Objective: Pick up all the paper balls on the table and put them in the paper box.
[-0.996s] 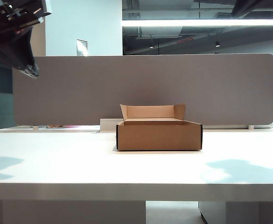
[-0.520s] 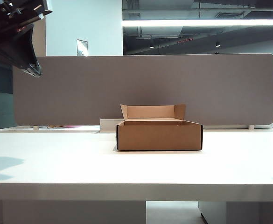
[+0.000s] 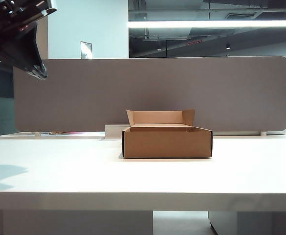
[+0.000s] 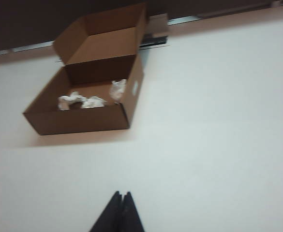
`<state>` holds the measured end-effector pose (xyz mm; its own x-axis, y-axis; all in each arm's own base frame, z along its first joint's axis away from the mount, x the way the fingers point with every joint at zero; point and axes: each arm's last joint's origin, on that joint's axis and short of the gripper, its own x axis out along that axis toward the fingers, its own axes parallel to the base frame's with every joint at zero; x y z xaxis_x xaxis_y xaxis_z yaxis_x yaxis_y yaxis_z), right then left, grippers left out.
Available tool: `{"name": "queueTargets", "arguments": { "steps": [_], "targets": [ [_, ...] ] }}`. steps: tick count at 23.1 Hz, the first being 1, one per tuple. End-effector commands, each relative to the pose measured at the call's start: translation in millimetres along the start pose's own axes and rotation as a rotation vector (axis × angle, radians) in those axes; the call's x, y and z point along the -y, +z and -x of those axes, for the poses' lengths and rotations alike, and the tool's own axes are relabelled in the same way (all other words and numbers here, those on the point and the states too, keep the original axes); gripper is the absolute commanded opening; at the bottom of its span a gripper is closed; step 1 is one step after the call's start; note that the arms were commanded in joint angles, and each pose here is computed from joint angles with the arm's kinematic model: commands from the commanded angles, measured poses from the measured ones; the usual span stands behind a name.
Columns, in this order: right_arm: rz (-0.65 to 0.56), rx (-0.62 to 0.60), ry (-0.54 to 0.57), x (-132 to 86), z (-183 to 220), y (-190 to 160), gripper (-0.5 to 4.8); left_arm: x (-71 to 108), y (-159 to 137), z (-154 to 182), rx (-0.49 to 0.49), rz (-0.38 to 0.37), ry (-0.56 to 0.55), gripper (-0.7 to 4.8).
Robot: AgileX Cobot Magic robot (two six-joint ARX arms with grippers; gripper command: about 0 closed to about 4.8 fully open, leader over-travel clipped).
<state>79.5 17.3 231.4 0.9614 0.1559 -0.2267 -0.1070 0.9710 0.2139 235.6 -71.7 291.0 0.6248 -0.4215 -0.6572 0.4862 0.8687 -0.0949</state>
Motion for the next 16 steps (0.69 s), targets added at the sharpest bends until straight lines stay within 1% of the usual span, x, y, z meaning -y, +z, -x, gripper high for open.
{"name": "queueTargets", "arguments": {
  "steps": [1, 10, 16],
  "targets": [
    [-0.005, 0.032, -0.039, 3.0, -5.9, -8.6, -0.09, 0.8, 0.3, 2.3, 0.011, -0.002, -0.006, -0.06],
    [0.013, 0.008, -0.040, 9.2, -25.4, -41.1, -0.08, 2.7, -0.5, 9.4, 0.018, -0.009, -0.006, -0.06],
    [0.039, -0.014, -0.045, 12.8, -32.9, -58.3, -0.08, 5.3, -0.2, 19.8, 0.046, -0.017, -0.002, -0.06]
  ]
}}
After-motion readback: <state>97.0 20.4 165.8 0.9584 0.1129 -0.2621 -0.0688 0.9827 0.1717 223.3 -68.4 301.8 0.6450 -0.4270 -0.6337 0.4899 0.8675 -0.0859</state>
